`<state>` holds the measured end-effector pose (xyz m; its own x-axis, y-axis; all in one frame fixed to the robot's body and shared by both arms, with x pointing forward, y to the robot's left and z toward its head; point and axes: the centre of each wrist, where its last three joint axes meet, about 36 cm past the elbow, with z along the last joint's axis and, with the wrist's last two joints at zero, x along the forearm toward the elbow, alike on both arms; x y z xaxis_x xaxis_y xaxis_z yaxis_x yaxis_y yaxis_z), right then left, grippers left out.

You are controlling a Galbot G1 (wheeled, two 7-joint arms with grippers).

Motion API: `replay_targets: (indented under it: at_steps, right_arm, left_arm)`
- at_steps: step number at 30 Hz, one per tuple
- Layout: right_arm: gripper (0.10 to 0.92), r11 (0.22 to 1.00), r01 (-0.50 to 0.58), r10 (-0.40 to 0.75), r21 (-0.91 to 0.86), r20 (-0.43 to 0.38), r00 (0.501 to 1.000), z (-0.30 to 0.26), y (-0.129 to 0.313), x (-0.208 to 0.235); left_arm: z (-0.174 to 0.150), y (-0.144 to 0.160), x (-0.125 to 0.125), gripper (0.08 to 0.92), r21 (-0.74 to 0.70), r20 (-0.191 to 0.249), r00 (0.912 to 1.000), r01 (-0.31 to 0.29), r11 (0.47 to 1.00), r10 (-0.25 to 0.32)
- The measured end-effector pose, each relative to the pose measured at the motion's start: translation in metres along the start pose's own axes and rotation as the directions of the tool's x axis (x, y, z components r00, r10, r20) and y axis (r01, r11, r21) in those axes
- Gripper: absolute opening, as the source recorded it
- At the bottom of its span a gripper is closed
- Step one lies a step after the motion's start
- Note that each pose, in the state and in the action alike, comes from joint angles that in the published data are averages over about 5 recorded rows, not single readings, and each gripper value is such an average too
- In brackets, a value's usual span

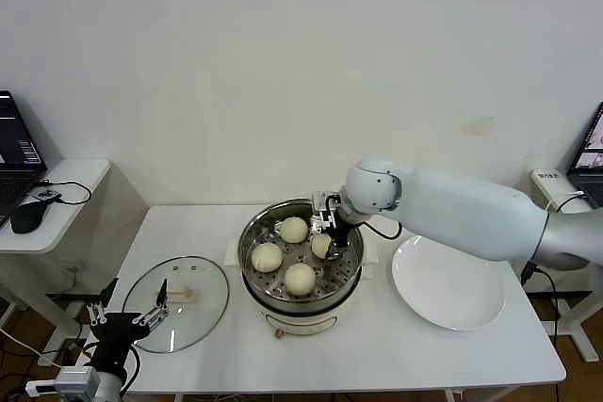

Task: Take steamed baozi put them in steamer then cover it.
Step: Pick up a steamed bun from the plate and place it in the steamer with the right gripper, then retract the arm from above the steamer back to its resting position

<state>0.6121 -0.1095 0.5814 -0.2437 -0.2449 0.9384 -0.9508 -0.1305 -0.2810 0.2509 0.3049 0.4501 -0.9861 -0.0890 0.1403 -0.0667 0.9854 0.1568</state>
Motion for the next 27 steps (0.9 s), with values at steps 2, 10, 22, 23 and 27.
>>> replay_targets:
  at_steps: [2,10,22,23,27]
  right_arm:
    - [0.56,1.0,-0.002,0.002,0.001,0.0,1.0,0.0,0.0,-0.003]
    - [0.72,0.999,-0.035,0.036,-0.006,0.02,0.999,0.002,-0.002,0.004]
    - [0.823,0.984,-0.15,0.166,-0.1,0.175,0.97,0.027,0.009,0.052]
    - [0.823,0.98,-0.163,0.183,-0.116,0.196,0.963,0.031,0.012,0.055]
    - [0.823,0.952,-0.227,0.279,-0.204,0.285,0.917,0.052,0.033,0.06]
  left_arm:
    - [0.0,0.0,0.0,0.823,0.0,0.0,1.0,0.001,1.0,-0.001]
    - [-0.001,0.002,0.0,0.823,-0.001,0.002,1.0,0.005,1.0,-0.005]
    - [-0.001,0.002,-0.001,0.823,-0.002,0.004,1.0,0.003,1.0,-0.003]
    - [0.0,0.002,-0.001,0.823,-0.002,0.003,1.0,0.003,1.0,-0.003]
    - [0.001,0.003,-0.002,0.823,-0.002,-0.003,1.0,0.009,1.0,-0.009]
